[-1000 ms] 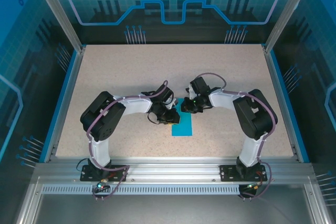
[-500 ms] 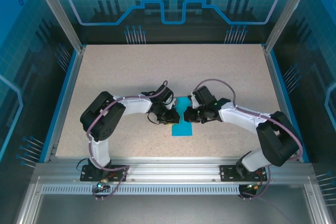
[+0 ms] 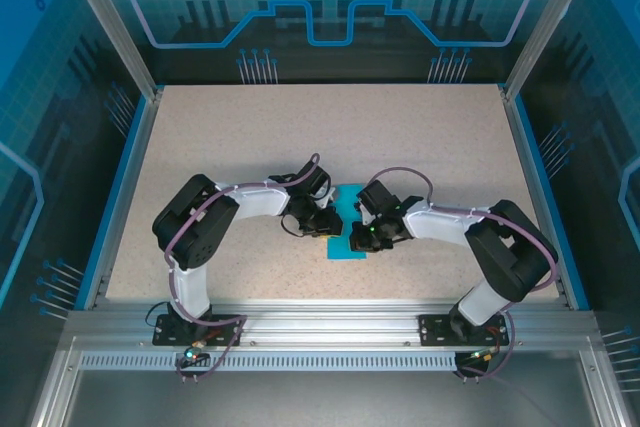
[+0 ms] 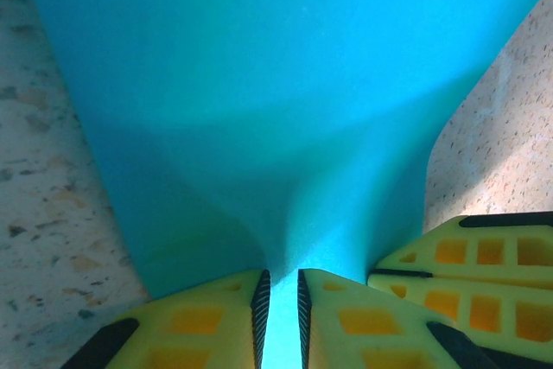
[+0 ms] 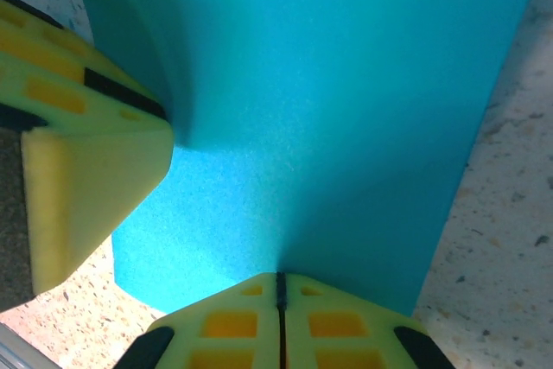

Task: Fold a paper plane with a square sheet of paper (fold left side to right side)
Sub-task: First fold the square sheet of paper in half at the center of the table.

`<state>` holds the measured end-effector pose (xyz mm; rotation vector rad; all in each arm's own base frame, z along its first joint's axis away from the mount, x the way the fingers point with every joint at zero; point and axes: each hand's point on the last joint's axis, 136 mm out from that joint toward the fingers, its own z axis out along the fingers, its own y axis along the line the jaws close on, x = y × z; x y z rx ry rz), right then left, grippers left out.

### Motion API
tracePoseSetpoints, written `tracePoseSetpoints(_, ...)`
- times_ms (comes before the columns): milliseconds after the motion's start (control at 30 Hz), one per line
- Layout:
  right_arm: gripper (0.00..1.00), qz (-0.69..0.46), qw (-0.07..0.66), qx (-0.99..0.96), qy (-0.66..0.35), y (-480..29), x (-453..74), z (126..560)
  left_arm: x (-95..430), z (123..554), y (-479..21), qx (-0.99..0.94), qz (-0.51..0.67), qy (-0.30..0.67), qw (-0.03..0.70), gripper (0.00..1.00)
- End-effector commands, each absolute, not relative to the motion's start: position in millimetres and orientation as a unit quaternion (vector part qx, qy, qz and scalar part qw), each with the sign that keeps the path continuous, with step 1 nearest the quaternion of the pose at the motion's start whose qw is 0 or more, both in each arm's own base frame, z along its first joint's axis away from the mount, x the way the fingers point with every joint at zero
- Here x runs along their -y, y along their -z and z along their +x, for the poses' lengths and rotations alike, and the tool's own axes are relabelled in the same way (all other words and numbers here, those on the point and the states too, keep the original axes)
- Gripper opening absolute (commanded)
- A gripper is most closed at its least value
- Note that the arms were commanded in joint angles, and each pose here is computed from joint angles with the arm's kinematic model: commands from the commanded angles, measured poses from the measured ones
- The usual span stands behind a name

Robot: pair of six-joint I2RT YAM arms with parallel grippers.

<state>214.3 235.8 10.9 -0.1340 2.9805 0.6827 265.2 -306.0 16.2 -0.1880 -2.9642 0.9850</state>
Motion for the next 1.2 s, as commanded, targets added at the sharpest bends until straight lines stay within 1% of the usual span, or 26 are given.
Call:
tracePoseSetpoints(0, 0.07, -0.046, 0.001, -0.983, -0.179, 7, -221, 197, 305, 261, -24, 0.95, -0.05, -0.307, 0.018, 0.22)
tracePoseSetpoints(200, 0.06, -0.049, -0.018, -0.989, -0.14, 19, -205, 188, 309, 281, -39, 0.946, -0.045, -0.32, -0.006, 0.23)
tracePoseSetpoints(267, 0.06, -0.048, -0.018, -0.989, -0.139, 20, -204, 188, 310, 287, -38, 0.945, -0.046, -0.324, -0.011, 0.2)
tracePoseSetpoints(367, 0.05, -0.048, -0.02, -0.989, -0.138, 21, -204, 188, 313, 295, -37, 0.941, -0.05, -0.334, -0.017, 0.12)
tracePoseSetpoints(400, 0.05, -0.048, -0.02, -0.989, -0.138, 21, -204, 188, 315, 297, -36, 0.94, -0.054, -0.337, -0.018, 0.12)
tracePoseSetpoints(667, 0.05, -0.046, -0.022, -0.99, -0.131, 23, -199, 189, 311, 304, -21, 0.942, -0.055, -0.33, -0.017, 0.09)
tracePoseSetpoints(900, 0.05, -0.048, -0.027, -0.991, -0.122, 24, -194, 187, 302, 309, -12, 0.942, -0.052, -0.328, -0.034, 0.07)
tracePoseSetpoints(1167, 0.05, -0.051, -0.041, -0.992, -0.11, 29, -187, 181, 296, 318, -7, 0.937, -0.039, -0.342, -0.06, 0.06)
